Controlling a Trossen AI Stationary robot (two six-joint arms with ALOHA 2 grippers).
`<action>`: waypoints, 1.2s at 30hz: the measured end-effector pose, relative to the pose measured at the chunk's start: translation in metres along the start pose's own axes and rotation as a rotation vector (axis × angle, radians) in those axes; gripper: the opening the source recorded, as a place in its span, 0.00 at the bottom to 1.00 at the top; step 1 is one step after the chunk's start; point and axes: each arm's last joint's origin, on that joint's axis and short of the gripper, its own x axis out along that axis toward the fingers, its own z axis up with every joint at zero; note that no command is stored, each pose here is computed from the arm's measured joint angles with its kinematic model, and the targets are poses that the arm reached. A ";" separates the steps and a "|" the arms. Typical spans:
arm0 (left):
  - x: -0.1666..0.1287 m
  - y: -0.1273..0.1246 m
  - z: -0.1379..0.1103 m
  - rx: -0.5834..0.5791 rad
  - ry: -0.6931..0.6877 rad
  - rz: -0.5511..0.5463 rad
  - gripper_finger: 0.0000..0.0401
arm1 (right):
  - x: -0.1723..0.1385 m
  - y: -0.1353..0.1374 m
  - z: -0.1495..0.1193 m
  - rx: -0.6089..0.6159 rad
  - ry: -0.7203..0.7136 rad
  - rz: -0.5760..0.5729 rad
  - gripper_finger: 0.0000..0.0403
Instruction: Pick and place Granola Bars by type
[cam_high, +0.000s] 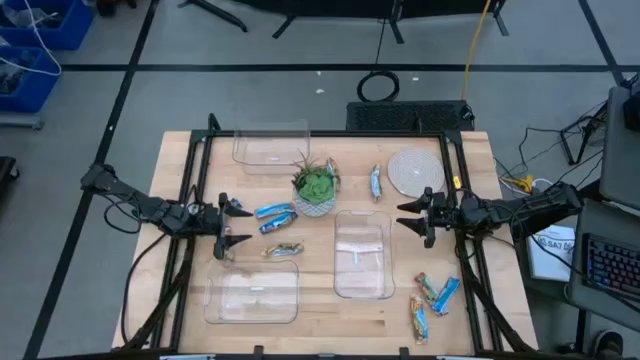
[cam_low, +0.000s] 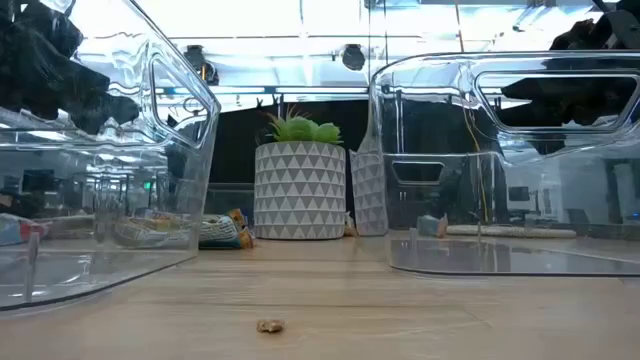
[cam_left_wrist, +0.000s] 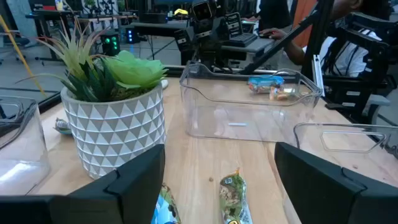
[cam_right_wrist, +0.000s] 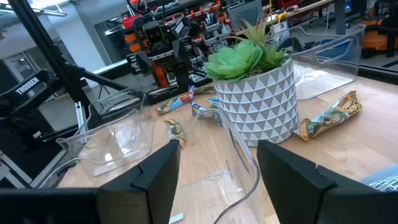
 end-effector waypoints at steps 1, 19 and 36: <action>0.000 0.000 0.000 0.000 0.000 0.000 0.76 | 0.000 0.000 0.000 0.000 0.001 0.000 0.52; -0.006 0.002 0.037 -0.183 -0.304 0.072 0.76 | -0.001 0.005 0.016 0.119 -0.154 0.038 0.52; 0.013 -0.014 0.199 -0.029 -0.251 0.456 0.76 | 0.028 0.073 0.187 -0.104 -0.276 -0.313 0.52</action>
